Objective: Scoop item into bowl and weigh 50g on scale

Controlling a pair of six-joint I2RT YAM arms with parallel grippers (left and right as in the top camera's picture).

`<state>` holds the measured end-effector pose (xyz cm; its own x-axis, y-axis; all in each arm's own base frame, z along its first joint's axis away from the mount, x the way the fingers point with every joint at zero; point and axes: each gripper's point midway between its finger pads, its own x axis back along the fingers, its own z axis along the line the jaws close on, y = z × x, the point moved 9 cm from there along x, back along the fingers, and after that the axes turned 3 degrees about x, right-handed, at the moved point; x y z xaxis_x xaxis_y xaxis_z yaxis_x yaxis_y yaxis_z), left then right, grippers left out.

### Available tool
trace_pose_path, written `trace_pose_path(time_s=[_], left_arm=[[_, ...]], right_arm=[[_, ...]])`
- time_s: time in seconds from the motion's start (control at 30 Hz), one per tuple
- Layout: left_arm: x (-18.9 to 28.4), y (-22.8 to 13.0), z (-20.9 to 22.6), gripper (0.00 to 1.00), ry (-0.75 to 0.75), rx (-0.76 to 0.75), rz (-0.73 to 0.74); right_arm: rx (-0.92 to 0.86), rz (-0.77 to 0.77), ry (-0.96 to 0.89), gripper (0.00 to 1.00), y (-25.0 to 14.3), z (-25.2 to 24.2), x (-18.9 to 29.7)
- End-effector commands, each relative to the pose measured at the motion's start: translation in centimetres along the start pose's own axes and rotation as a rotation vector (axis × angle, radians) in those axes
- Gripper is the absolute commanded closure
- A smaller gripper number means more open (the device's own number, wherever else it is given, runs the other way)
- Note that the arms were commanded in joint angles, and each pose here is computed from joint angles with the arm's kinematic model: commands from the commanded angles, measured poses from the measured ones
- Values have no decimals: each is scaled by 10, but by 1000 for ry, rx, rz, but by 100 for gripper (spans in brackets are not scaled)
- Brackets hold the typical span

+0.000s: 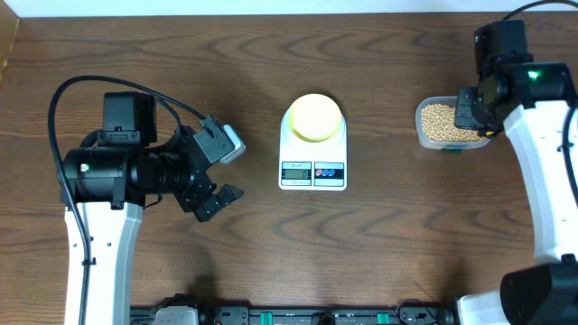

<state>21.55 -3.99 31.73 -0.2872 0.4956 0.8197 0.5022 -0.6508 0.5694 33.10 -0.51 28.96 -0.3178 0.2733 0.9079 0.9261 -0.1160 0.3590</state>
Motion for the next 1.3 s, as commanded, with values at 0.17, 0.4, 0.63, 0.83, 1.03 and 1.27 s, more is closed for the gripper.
trace_pose_path(time_s=[0.17,0.4,0.63,0.83,1.03,1.27], left_arm=[[0,0,-2,2,-12,-15,-11],[0,0,-2,2,-12,-15,-11],[0,0,-2,2,-12,-15,-11],[0,0,-2,2,-12,-15,-11],[0,0,-2,2,-12,-15,-11],[0,0,-2,2,-12,-15,-11]], right_arm=[[-140,46,100,99,-3,9,4],[-44,56,211,99,-6,29,8],[18,47,241,99,-11,50,15],[27,-8,266,99,-4,60,18],[22,-73,322,99,6,68,21],[17,-134,352,99,14,75,25]])
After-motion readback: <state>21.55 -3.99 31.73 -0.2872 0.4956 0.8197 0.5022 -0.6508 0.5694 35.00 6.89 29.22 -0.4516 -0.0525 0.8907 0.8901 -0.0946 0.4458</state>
